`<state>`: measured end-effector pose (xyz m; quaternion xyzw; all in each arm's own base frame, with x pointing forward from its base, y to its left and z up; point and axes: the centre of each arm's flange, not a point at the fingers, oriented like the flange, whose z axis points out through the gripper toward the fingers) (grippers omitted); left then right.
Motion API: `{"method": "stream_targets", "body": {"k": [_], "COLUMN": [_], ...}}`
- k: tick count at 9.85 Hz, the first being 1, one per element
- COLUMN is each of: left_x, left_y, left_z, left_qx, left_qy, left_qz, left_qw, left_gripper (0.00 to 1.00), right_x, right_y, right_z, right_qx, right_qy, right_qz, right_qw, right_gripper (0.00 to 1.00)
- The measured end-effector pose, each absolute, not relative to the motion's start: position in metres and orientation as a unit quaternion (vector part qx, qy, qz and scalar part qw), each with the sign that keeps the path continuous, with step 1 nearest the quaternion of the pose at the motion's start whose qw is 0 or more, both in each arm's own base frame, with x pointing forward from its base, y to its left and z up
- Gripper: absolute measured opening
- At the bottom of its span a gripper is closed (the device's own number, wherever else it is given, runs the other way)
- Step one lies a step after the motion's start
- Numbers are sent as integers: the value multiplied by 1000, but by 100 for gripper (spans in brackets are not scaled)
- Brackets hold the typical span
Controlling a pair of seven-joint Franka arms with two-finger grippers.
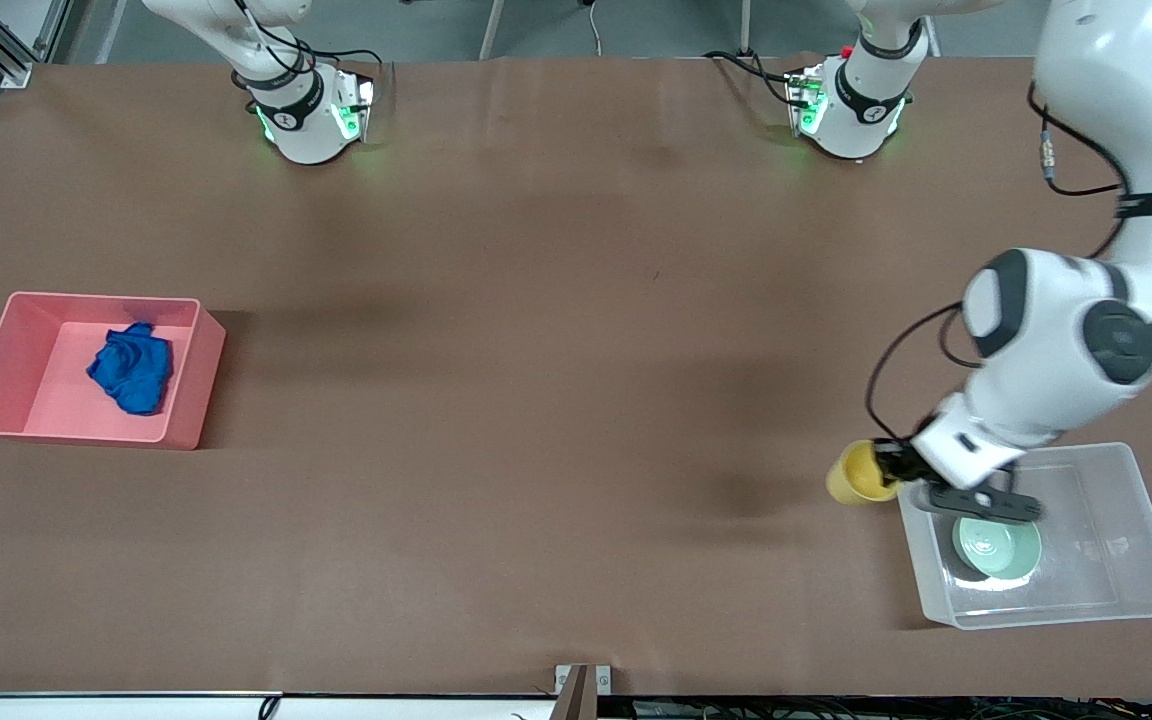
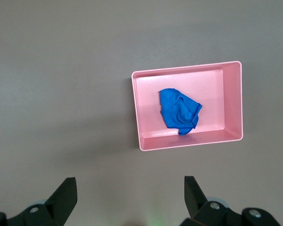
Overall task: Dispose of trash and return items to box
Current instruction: 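Carry the yellow cup with the left gripper into the clear box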
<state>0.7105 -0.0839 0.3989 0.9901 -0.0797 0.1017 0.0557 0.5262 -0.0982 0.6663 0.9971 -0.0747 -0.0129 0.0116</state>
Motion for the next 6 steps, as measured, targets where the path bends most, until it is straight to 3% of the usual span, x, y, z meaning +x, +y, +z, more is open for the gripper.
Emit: {"method": "stream_targets", "body": {"k": [4, 6], "left_x": [744, 751], "left_y": [62, 91], "left_z": [385, 360], "left_qx": [986, 987], "left_qy": [-106, -105], "left_qz": [122, 115], "left_qw": [39, 40], "left_gripper": [3, 3], "right_x": [526, 526], "right_y": [-99, -99], "right_z": [666, 666], "right_qx": [997, 997], "right_qy": [-75, -75], "right_qz": [-13, -13], "right_qw": [11, 11], "right_gripper": [100, 100]}}
